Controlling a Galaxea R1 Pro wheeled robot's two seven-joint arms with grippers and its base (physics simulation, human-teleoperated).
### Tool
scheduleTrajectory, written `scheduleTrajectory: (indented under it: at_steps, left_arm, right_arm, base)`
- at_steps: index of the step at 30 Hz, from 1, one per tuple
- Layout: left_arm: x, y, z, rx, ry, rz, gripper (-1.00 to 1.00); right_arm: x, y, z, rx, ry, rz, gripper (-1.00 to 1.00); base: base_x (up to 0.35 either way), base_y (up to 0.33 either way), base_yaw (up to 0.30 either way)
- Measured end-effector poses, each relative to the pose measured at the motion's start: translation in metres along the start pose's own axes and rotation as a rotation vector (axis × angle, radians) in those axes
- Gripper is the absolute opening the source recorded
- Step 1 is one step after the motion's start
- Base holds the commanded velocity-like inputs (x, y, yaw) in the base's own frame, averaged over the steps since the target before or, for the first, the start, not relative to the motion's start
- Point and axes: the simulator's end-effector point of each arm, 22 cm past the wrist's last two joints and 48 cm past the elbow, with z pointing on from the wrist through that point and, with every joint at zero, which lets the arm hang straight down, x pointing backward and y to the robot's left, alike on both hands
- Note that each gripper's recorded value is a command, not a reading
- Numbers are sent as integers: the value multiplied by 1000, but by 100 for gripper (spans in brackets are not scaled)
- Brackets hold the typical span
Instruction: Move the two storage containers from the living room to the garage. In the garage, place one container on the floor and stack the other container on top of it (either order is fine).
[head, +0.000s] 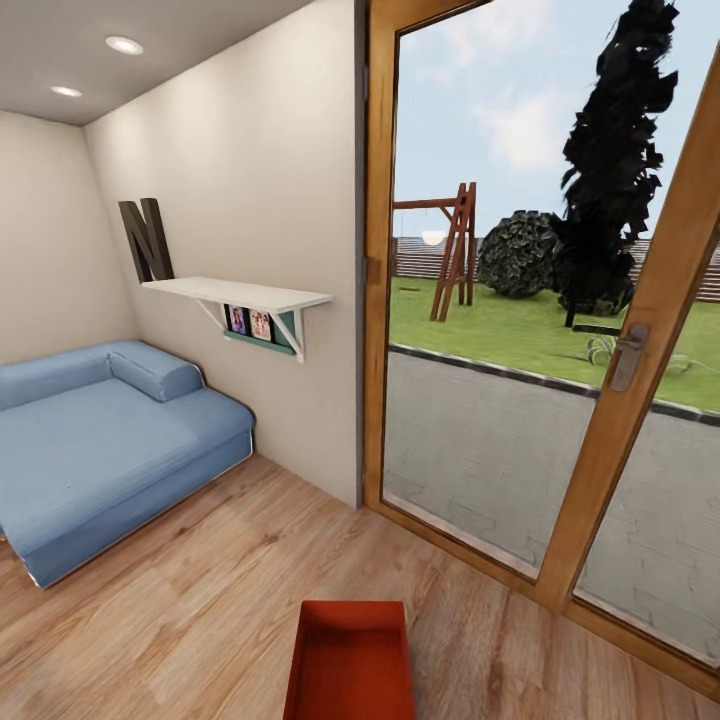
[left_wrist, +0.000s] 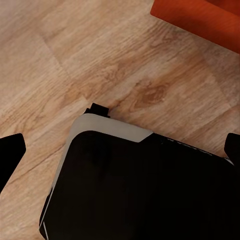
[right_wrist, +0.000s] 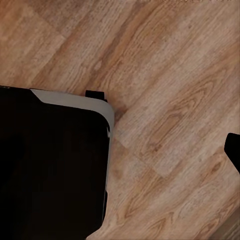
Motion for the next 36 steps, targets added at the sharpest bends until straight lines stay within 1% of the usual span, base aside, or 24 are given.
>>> scheduleTrajectory:
  at_steps: [22,30,36]
  left_arm:
    - [0,-1,0,1,0,0,100]
    - [0,-1,0,0,1,-2,100]
    - [0,-1,0,0,1,-2,100]
  right_arm:
    - [1,1,0,-3,3,-6,100]
    - [0,1,0,-3,2,-6,100]
    - [1,1,0,-2,3,-5,100]
  base:
    - [0,3,0]
    - [0,214,0]
    - [0,51,0]
